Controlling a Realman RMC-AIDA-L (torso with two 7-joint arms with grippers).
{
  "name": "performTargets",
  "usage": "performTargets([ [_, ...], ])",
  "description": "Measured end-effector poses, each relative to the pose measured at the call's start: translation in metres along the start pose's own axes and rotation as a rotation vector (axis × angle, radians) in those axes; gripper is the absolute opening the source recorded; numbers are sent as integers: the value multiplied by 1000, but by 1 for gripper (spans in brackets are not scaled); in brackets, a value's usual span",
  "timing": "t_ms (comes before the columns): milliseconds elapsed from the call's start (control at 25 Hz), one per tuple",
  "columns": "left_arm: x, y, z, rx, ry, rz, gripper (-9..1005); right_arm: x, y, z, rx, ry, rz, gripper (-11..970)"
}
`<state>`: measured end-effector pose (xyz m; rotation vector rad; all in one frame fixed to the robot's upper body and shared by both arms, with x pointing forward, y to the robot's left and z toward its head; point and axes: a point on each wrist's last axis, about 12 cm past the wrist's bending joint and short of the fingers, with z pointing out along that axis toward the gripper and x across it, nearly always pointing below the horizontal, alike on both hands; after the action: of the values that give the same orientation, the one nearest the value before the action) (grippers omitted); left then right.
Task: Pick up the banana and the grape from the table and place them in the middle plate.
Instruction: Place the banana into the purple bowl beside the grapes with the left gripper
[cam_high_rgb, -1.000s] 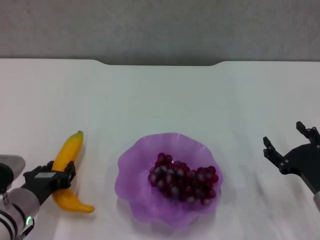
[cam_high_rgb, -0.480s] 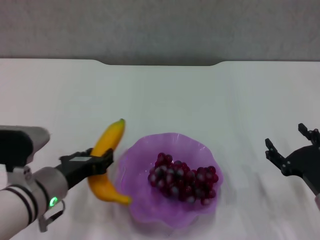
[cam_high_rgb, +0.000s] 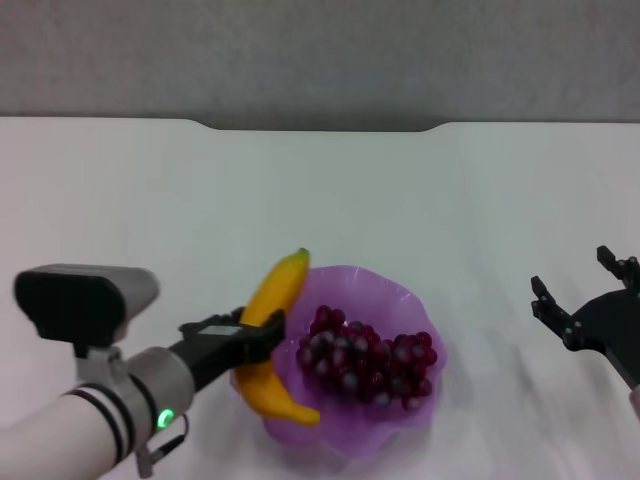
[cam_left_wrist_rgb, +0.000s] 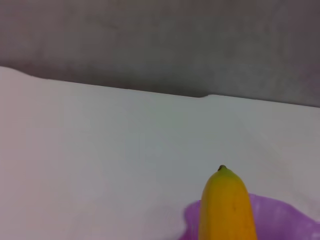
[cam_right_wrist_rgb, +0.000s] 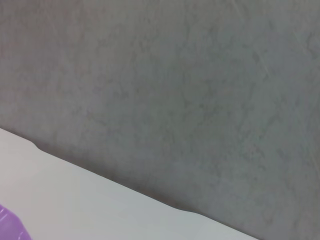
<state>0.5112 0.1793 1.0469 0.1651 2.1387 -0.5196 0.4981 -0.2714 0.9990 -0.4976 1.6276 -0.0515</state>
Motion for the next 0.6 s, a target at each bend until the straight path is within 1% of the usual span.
performTargets([
  [120, 4, -7, 7, 25, 17, 14, 492, 0, -1, 1, 0, -1, -2, 889],
  [280, 7, -11, 15, 30, 14, 26, 493, -4, 1, 4, -10, -13, -5, 889],
  [440, 6, -8, 19, 19, -7, 15, 495, -5, 3, 5, -19, -17, -6, 889],
  [600, 7, -8, 19, 13, -32, 11, 540, -5, 5, 5, -23, -17, -4, 889],
])
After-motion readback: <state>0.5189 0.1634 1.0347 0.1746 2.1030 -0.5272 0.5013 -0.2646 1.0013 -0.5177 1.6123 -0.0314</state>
